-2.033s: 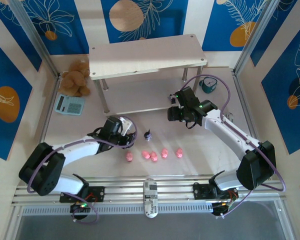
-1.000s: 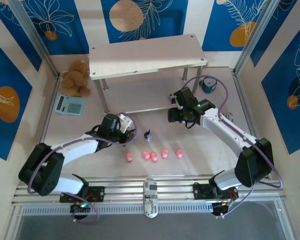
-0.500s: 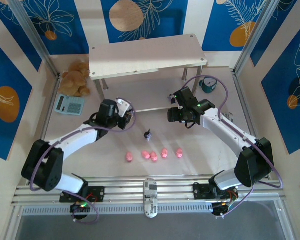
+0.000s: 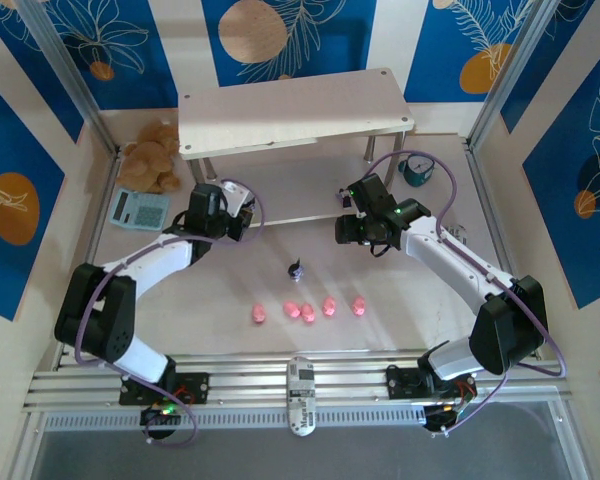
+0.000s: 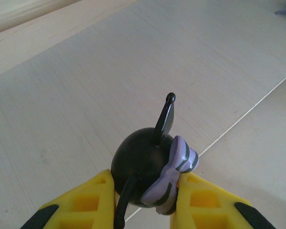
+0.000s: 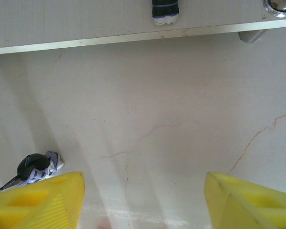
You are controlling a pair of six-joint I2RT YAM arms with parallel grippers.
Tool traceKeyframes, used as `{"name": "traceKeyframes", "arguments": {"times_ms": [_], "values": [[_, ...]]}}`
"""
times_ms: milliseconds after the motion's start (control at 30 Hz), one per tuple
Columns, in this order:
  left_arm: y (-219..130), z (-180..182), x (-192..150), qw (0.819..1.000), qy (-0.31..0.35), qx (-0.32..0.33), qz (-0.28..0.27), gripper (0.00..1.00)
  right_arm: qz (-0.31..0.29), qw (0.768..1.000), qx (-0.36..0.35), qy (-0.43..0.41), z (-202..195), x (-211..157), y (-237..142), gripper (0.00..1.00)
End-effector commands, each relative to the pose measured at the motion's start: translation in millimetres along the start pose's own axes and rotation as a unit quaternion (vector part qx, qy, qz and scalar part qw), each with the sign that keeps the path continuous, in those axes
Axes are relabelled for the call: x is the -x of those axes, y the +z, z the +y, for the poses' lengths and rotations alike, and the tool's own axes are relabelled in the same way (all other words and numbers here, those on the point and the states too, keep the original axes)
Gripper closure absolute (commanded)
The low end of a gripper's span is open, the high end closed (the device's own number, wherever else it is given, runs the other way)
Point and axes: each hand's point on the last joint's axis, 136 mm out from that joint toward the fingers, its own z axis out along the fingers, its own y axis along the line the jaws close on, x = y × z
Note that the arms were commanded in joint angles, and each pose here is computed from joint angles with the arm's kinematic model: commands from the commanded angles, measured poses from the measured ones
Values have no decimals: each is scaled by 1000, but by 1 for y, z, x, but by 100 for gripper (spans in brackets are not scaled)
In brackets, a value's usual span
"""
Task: Place and organize the plastic toys onto the shelf
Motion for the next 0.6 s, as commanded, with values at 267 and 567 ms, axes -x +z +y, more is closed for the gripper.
{"name": "traceKeyframes", "arguments": {"times_ms": [267, 567], "values": [[24, 1, 17, 999, 9, -37, -36, 100, 1, 1000, 8, 11, 8, 3, -8, 32], [28, 6, 14, 998, 13, -43, -40, 100, 6, 1000, 3, 5, 12, 5, -5, 32]]}}
